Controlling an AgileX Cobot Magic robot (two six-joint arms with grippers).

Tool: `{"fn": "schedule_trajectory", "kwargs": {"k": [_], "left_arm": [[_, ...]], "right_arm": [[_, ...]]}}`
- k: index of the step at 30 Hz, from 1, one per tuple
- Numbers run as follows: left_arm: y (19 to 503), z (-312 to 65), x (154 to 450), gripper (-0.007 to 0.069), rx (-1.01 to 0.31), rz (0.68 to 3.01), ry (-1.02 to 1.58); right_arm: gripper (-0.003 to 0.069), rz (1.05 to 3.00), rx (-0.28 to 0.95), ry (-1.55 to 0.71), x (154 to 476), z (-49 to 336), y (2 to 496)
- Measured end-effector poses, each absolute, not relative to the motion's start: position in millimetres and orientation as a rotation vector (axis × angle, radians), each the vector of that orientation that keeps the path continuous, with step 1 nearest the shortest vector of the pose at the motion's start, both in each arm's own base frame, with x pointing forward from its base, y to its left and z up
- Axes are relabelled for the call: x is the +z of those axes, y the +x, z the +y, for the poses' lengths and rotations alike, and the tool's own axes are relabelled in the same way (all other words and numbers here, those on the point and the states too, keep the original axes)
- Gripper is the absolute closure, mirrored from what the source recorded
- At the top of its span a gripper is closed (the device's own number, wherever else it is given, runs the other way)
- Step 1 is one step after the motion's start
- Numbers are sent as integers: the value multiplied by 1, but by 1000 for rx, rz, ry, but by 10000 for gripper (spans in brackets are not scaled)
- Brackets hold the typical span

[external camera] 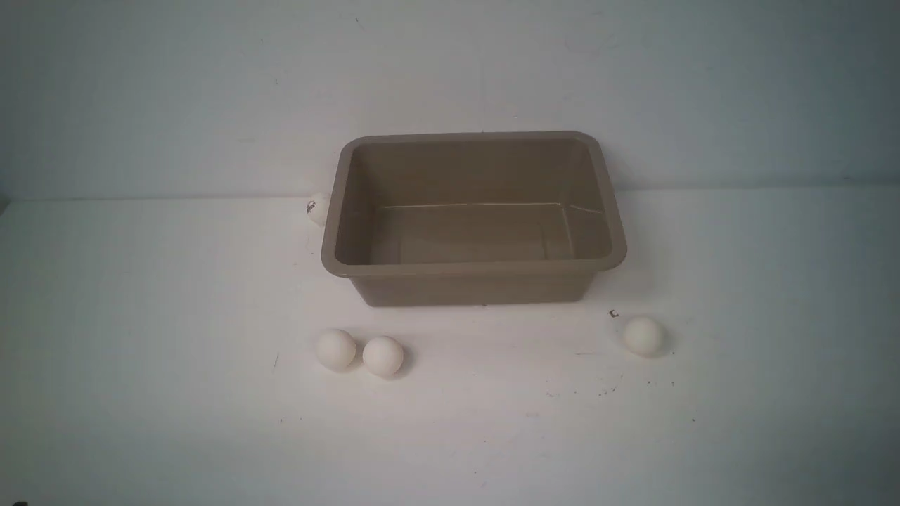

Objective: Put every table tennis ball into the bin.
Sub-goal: Use the right arm to clamp the table tennis ball closest to it

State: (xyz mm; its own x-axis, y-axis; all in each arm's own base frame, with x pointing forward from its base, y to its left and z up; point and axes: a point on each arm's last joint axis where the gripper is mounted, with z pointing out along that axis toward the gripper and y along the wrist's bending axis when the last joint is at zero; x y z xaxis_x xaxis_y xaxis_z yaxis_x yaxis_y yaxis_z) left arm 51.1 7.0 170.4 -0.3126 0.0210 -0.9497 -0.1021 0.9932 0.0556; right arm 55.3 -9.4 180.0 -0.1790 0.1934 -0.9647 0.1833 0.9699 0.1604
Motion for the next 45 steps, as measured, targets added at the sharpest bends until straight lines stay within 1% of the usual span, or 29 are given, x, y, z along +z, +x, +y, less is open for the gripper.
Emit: {"fn": "schedule_trajectory", "kwargs": {"k": [41, 45], "left_arm": [[51, 7, 170, 378, 123, 1885, -59], [51, 7, 170, 378, 123, 1885, -59]], "right_arm": [[666, 1763, 0, 255, 180, -9, 55], [666, 1695, 77, 296, 185, -7, 57]]}}
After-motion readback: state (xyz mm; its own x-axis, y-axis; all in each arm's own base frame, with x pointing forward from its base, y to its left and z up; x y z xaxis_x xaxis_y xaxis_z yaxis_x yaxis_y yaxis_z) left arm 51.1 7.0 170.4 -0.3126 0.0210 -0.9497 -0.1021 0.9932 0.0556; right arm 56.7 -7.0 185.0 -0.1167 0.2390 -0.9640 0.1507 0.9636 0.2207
